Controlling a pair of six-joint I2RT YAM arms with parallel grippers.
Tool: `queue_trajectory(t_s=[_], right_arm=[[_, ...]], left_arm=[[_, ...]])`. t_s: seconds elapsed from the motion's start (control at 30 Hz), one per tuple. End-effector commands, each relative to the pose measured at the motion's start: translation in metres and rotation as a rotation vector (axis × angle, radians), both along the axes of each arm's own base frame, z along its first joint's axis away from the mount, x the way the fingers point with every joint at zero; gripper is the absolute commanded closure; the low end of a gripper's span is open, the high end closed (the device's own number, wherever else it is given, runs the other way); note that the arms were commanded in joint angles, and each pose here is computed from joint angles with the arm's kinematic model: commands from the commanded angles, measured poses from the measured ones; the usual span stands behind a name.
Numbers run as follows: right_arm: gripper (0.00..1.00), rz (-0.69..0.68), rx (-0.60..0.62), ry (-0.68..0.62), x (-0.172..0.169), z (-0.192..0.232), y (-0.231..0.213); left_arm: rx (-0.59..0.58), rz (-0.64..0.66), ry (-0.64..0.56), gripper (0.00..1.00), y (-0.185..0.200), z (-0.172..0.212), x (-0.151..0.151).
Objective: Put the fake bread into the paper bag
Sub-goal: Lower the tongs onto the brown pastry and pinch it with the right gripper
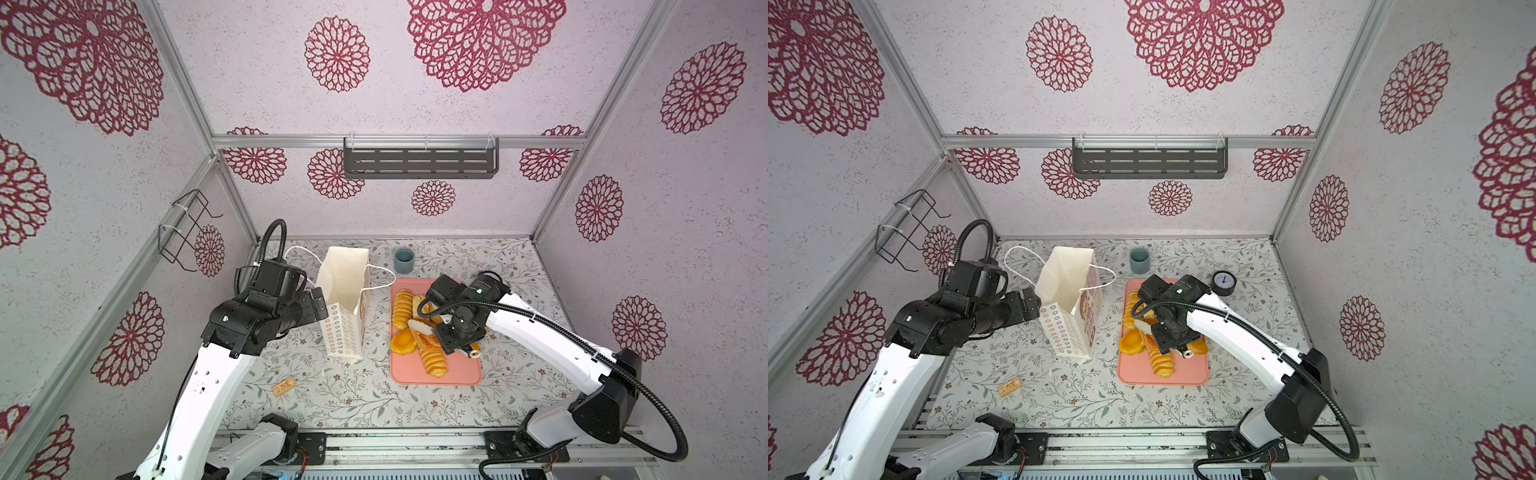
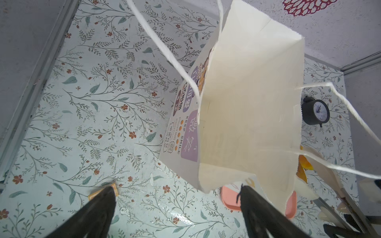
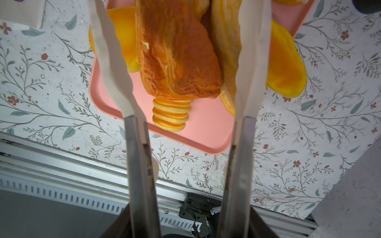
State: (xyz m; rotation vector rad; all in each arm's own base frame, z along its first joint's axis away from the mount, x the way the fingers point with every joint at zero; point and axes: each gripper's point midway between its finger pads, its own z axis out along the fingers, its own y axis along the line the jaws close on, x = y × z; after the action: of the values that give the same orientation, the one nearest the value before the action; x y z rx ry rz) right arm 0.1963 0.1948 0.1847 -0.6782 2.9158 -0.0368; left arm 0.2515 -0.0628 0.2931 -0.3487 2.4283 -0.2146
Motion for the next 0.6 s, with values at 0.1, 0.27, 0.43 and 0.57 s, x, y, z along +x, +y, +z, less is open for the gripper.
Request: queue_trajectory(t_s=[0.1,0.27,0.43,0.57], right_arm=[[0.38,0.042,-0.038,-0.020,-0.004,0.003,0.002],[0.36,0.048,-0.071,-0.025,-0.002,-0.005,0.000],[0.34,0.059,-0.086,-0.021,-0.001,-0.014,0.000],[0.33,0.070,-0.102,-0.023,0.002,-0.021,0.000]], left_arm=[[-0.025,0.024,-0.039,0.03,0.000,0.002,0.007],[-0.056,0.013,-0.056,0.03,-0.007,0.001,0.013],[-0.083,0.002,-0.065,0.02,-0.013,0.000,0.020],[-0.089,0.001,-0.072,0.02,-0.015,0.001,0.024]])
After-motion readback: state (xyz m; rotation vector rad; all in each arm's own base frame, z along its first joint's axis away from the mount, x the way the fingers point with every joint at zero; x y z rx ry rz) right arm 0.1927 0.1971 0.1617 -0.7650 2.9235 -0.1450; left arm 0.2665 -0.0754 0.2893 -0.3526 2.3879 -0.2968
